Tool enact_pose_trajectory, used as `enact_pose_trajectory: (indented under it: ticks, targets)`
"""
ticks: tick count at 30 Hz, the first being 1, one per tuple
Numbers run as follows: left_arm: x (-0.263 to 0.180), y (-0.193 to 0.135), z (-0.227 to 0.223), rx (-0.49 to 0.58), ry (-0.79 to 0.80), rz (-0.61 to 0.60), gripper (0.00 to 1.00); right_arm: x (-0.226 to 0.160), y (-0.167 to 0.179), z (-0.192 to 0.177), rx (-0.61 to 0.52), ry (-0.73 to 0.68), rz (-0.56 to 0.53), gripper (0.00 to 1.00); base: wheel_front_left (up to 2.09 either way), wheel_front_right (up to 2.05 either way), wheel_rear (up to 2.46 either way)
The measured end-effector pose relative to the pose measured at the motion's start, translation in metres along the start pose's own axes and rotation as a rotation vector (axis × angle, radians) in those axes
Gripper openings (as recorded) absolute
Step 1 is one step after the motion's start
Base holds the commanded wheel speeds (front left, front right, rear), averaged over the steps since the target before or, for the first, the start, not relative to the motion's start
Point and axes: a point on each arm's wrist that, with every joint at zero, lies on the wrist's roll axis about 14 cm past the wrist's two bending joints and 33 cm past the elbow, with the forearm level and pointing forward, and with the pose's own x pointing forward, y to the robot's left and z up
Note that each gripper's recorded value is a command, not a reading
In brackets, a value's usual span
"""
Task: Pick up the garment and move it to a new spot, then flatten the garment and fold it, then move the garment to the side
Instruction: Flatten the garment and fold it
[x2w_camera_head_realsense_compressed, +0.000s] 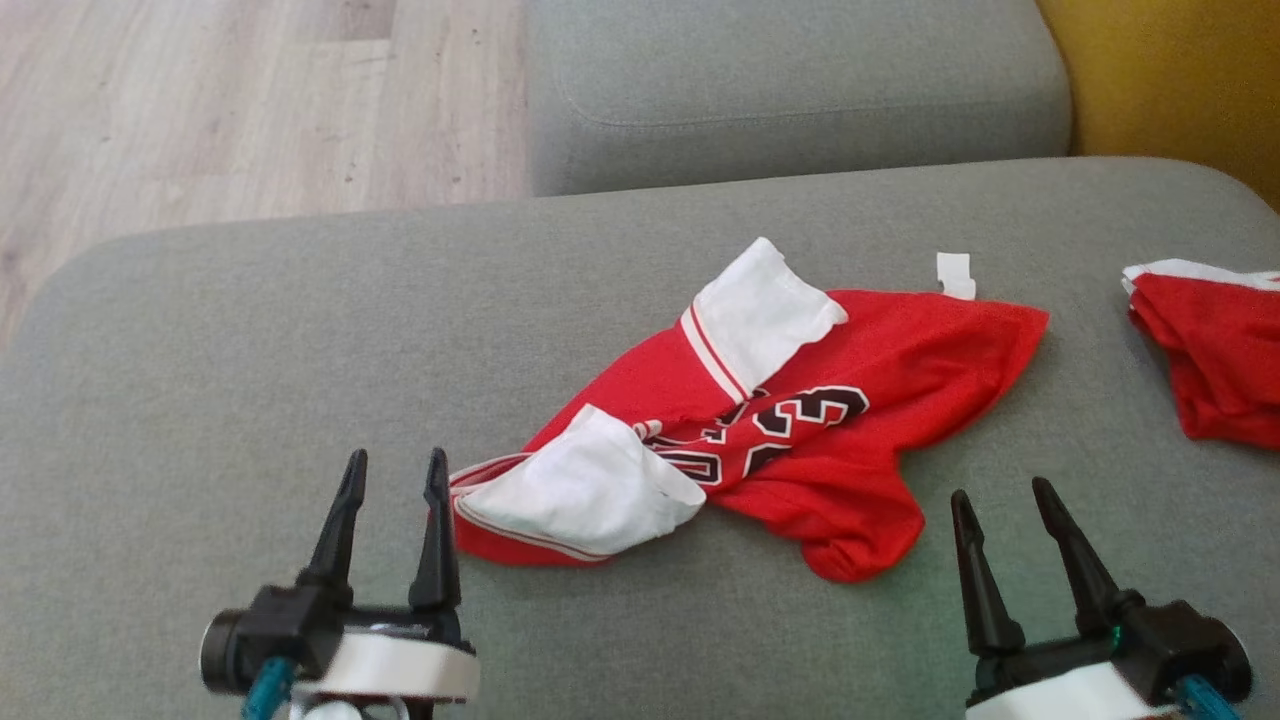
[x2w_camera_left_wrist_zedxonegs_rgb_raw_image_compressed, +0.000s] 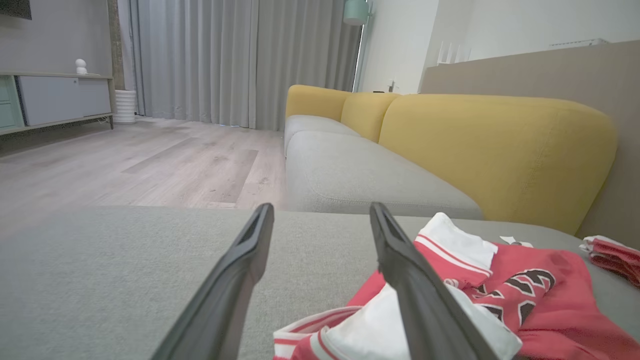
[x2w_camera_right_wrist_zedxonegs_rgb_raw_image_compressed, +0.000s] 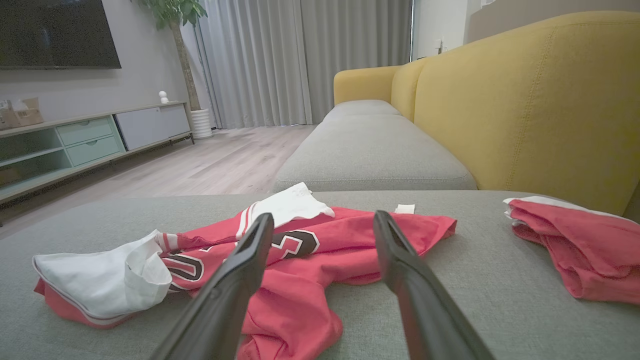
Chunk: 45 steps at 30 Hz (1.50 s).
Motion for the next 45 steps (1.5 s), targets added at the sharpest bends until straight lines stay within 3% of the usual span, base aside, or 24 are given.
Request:
enact_pose_trajectory:
  ticks: [6, 23, 29, 35, 45]
  targets:
    - [-0.014, -0.003, -0.010, 0.093, 0.030, -0.016, 1.00, -0.001, 0.004, -0.003, 0.005, 0.008, 0.009, 1.00, 0.00, 0.00, 0.00]
    - [-0.009, -0.041, -0.035, 0.146, 0.104, -0.152, 1.00, -0.008, -0.007, -0.010, 0.009, 0.033, -0.033, 1.00, 0.00, 0.00, 0.00]
    - [0.014, -0.060, -0.052, 0.250, 0.153, -0.272, 1.00, -0.007, -0.008, -0.016, 0.014, 0.054, -0.038, 1.00, 0.00, 0.00, 0.00]
    - [0.055, -0.056, -0.070, 0.387, 0.274, -0.311, 1.00, -0.002, -0.007, -0.022, 0.019, 0.073, -0.032, 1.00, 0.00, 0.00, 0.00]
    - [0.072, -0.048, -0.119, 0.424, 0.467, -0.370, 1.00, 0.005, -0.018, -0.030, 0.000, 0.103, -0.045, 1.00, 0.00, 0.00, 0.00]
